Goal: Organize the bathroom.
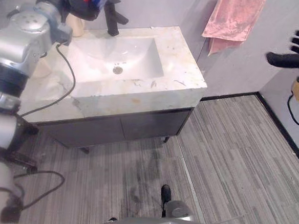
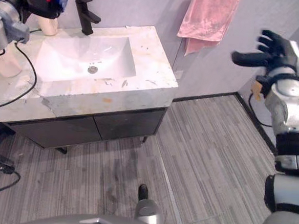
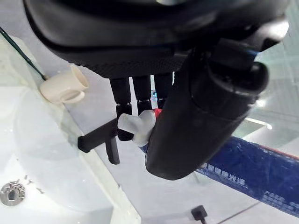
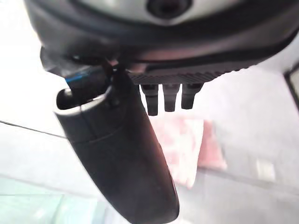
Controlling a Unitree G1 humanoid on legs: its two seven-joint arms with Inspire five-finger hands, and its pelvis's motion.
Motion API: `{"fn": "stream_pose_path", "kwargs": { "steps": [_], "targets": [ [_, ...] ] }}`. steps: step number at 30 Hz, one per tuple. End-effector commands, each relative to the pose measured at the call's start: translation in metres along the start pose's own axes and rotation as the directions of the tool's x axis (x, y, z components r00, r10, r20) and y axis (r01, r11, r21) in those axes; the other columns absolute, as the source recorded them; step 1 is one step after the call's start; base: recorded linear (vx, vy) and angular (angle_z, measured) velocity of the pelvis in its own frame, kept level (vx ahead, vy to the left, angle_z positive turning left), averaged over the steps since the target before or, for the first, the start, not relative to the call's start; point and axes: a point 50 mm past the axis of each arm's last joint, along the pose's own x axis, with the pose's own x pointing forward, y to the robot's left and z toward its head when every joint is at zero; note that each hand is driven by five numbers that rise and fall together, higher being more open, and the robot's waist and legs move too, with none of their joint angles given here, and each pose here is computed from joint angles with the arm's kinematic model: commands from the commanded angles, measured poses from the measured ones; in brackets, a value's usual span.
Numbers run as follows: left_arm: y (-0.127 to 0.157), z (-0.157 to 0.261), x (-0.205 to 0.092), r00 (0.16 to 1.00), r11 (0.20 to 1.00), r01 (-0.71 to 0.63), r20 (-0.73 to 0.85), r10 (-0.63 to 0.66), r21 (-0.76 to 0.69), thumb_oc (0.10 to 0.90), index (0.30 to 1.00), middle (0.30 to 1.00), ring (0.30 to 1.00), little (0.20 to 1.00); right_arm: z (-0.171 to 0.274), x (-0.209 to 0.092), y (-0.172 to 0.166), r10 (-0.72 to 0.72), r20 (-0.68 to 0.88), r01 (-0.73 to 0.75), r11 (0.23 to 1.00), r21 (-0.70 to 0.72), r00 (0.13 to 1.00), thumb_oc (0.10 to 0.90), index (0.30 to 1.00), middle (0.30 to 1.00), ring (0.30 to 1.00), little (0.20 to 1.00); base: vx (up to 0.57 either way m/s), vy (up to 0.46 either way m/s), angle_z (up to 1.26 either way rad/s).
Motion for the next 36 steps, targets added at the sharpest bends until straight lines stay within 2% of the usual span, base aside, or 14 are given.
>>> {"fn": "stream_pose_path", "kwargs": {
  "steps": [1,7,10,11,15,17,22,30,36],
  "targets": [
    [0.031,0.065,-0.007,0.974,0.997,-0.036,0.222,0.050,-0.070,0.400,0.300,0.300,0.300,0.300,0.067,-0.001,0.012,0.124,0.288,-0.194,0.955,0.226,0.950,0.800,0.900,0.900,0.900,0.900,0.00,0.000,0.00],
    [0.025,0.042,0.001,0.991,0.993,0.086,0.105,-0.078,-0.079,0.400,0.300,0.300,0.300,0.300,0.086,-0.004,0.059,0.316,0.371,-0.456,0.798,0.393,0.873,0.800,0.900,0.900,0.900,0.900,0.00,-0.012,0.07],
    [0.023,0.040,0.001,0.990,0.990,0.109,0.099,-0.101,-0.084,0.400,0.300,0.300,0.300,0.300,0.089,-0.007,0.072,0.352,0.393,-0.505,0.759,0.411,0.849,0.800,0.900,0.900,0.900,0.900,0.00,-0.019,0.11],
    [0.021,0.038,0.002,0.988,0.988,0.129,0.093,-0.121,-0.089,0.400,0.300,0.300,0.300,0.300,0.092,-0.010,0.085,0.390,0.413,-0.556,0.702,0.445,0.823,0.800,0.900,0.900,0.900,0.900,0.01,-0.020,0.10],
    [0.018,0.037,0.003,0.986,0.985,0.150,0.091,-0.142,-0.089,0.400,0.300,0.300,0.300,0.300,0.095,-0.012,0.095,0.421,0.429,-0.596,0.643,0.480,0.799,0.800,0.900,0.900,0.900,0.900,0.03,-0.020,0.06],
    [0.009,0.040,0.004,0.976,0.973,0.203,0.108,-0.191,-0.111,0.400,0.300,0.300,0.300,0.300,0.102,-0.017,0.113,0.483,0.461,-0.667,0.567,0.482,0.744,0.800,0.900,0.900,0.900,0.900,0.06,-0.026,0.04],
    [-0.013,0.043,0.006,0.945,0.938,0.316,0.139,-0.297,-0.144,0.400,0.300,0.300,0.300,0.300,0.105,-0.019,0.129,0.537,0.462,-0.708,0.555,0.437,0.705,0.800,0.900,0.900,0.900,0.900,0.04,-0.022,0.04],
    [-0.051,0.039,0.010,0.914,0.902,0.402,0.132,-0.385,-0.159,0.400,0.300,0.300,0.300,0.300,0.110,-0.017,0.152,0.594,0.453,-0.747,0.521,0.413,0.665,0.800,0.900,0.900,0.900,0.900,0.04,-0.030,0.08],
    [-0.080,0.031,0.009,0.890,0.863,0.456,0.110,-0.443,-0.219,0.400,0.300,0.300,0.300,0.300,0.095,-0.021,0.184,0.706,0.381,-0.801,0.498,0.332,0.597,0.800,0.900,0.900,0.900,0.900,0.03,-0.018,0.00]
  ]
}}
